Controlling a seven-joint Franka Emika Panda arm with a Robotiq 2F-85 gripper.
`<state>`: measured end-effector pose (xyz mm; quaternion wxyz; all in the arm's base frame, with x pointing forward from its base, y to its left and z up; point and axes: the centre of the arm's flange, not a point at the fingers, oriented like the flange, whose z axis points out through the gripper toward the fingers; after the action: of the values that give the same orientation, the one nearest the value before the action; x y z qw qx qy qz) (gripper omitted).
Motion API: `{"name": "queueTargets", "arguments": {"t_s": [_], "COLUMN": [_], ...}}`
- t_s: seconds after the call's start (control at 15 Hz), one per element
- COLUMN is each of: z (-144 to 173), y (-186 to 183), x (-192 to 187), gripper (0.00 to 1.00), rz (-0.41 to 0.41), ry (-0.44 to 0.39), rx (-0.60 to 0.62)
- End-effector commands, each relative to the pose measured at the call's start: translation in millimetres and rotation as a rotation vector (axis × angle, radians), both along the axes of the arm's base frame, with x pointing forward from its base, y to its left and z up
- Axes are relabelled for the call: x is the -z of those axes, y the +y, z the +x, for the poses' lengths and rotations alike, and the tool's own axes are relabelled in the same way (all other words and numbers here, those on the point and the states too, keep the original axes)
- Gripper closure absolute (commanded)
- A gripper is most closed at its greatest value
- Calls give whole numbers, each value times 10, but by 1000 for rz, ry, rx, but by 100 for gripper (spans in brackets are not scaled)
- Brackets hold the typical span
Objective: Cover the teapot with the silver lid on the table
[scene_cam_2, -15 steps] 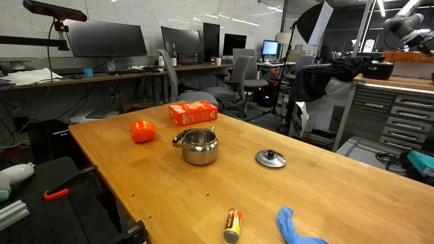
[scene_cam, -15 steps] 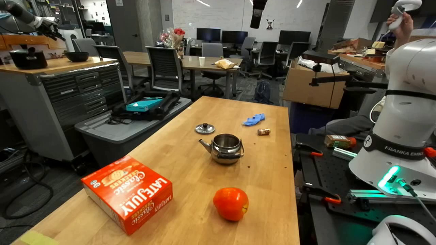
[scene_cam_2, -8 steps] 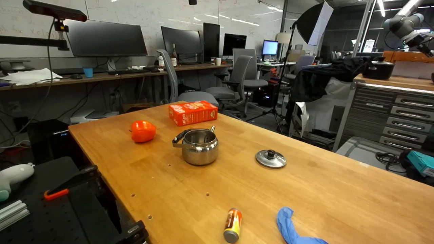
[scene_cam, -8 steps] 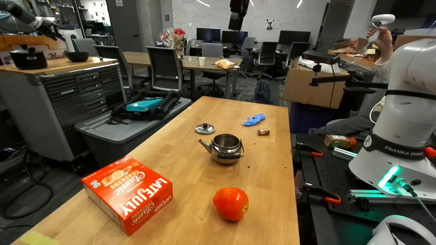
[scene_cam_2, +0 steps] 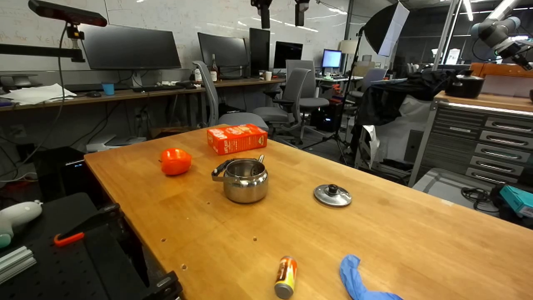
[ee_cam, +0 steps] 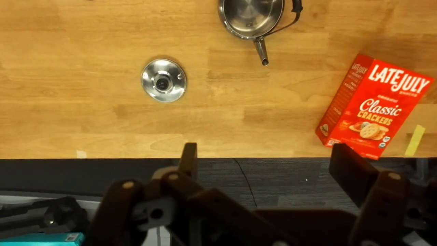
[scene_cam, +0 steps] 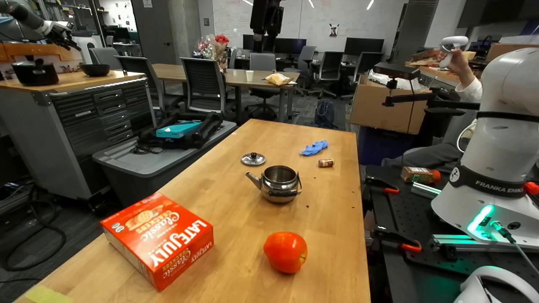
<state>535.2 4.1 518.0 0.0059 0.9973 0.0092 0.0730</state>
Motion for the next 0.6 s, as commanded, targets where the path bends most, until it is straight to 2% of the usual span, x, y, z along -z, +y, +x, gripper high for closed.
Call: {"name": "queueTargets", "arguments": {"t_s": [0.0,0.53], "z": [448,853], "y": [-83,-369], "x": [32,469], "gripper": [0,0], "rz": [9,-3], "ry": [-1,24], "rx": [34,98]}}
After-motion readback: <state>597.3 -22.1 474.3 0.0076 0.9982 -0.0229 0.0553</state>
